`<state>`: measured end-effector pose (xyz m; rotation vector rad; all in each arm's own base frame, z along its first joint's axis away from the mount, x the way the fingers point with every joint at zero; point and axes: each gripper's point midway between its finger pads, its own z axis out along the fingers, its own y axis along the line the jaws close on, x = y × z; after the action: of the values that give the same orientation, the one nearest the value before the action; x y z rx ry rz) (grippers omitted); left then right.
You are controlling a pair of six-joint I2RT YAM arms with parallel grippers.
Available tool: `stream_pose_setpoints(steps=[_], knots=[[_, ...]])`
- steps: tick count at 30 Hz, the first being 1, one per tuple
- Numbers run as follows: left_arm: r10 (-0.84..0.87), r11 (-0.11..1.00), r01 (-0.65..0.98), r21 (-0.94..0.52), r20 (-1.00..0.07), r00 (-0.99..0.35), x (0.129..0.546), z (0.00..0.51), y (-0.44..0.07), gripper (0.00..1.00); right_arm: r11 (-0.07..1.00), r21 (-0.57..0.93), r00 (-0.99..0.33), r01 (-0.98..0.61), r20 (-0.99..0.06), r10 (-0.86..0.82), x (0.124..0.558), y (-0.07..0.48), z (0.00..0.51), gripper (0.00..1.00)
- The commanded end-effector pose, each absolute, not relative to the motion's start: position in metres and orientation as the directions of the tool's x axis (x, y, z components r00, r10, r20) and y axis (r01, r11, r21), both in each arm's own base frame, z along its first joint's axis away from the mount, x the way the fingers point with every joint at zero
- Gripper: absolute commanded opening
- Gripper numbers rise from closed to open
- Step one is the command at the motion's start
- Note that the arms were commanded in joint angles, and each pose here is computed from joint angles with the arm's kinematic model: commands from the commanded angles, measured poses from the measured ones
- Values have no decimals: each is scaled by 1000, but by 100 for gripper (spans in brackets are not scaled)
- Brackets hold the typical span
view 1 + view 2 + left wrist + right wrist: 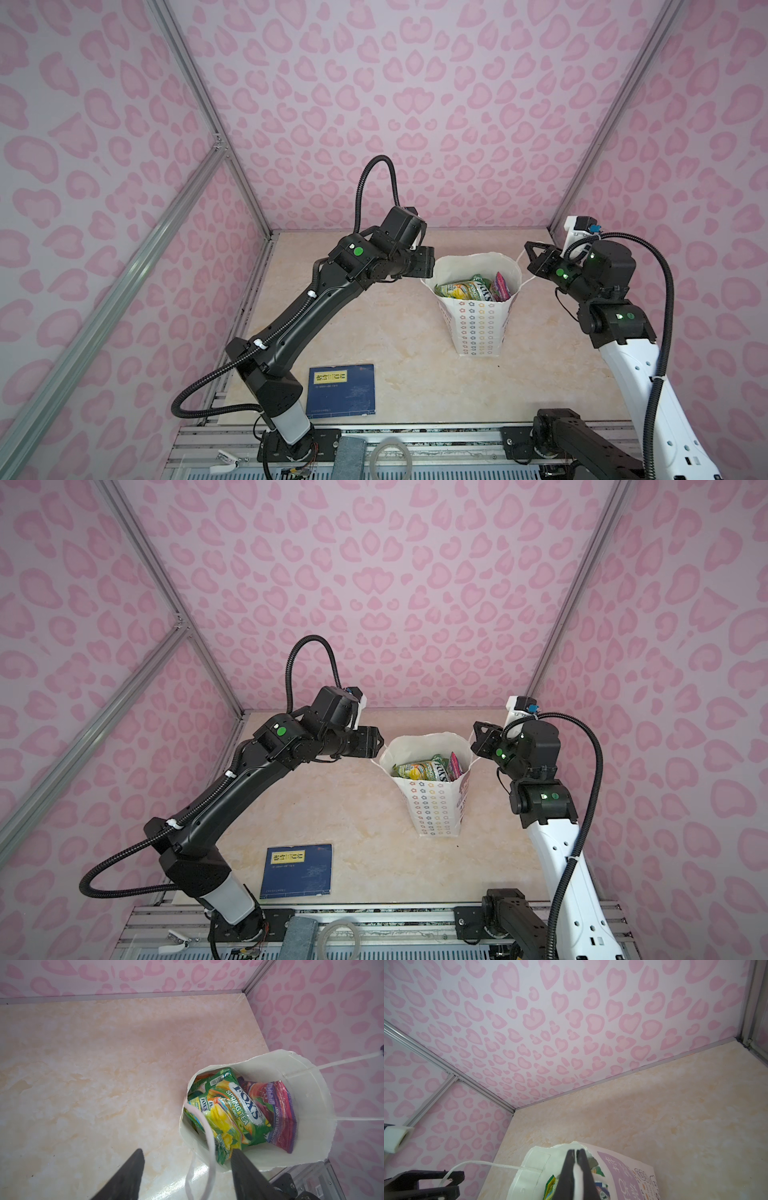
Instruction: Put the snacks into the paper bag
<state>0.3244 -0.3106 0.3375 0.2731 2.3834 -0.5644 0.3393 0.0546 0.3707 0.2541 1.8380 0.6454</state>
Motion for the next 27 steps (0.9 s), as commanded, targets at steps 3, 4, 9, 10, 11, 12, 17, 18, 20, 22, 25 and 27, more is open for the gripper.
stream_pose_setpoints(steps=[3, 4, 9, 10, 11, 12, 17, 18, 20, 22, 25, 27], knots=[[41, 858, 351, -375, -631, -774, 336, 334, -326, 52, 823, 533, -298, -197, -832, 467, 340, 58, 392, 0], [43, 853, 354, -383, -624, -780, 337, 332, -330, 47, 824, 532, -297, -195, -833, 467, 340, 57, 392, 0], [53, 810, 385, -442, -598, -800, 336, 330, -346, 23, 821, 536, -301, -198, -830, 469, 341, 58, 391, 0], [53, 798, 393, -457, -596, -801, 335, 333, -349, 18, 819, 537, -302, -200, -829, 470, 342, 58, 391, 0], [49, 788, 397, -471, -594, -803, 336, 335, -351, 14, 817, 539, -303, -203, -828, 471, 342, 59, 391, 0], [45, 782, 396, -480, -591, -805, 336, 336, -352, 11, 817, 541, -306, -202, -827, 472, 342, 59, 390, 0], [-1, 717, 382, -583, -548, -836, 344, 343, -356, 4, 815, 542, -307, -207, -826, 472, 342, 60, 391, 0], [-3, 687, 390, -613, -539, -842, 344, 346, -361, 4, 813, 543, -311, -211, -826, 471, 342, 61, 390, 0], [0, 625, 414, -662, -531, -847, 342, 355, -371, 4, 810, 545, -318, -217, -824, 469, 343, 63, 390, 0], [4, 571, 438, -694, -532, -847, 339, 366, -380, 4, 804, 551, -323, -223, -820, 472, 343, 64, 389, 0], [7, 500, 472, -727, -541, -841, 334, 387, -387, 4, 792, 563, -335, -236, -812, 478, 345, 67, 389, 0], [4, 462, 491, -739, -552, -834, 332, 400, -389, 4, 780, 574, -345, -250, -805, 482, 346, 71, 388, 0]])
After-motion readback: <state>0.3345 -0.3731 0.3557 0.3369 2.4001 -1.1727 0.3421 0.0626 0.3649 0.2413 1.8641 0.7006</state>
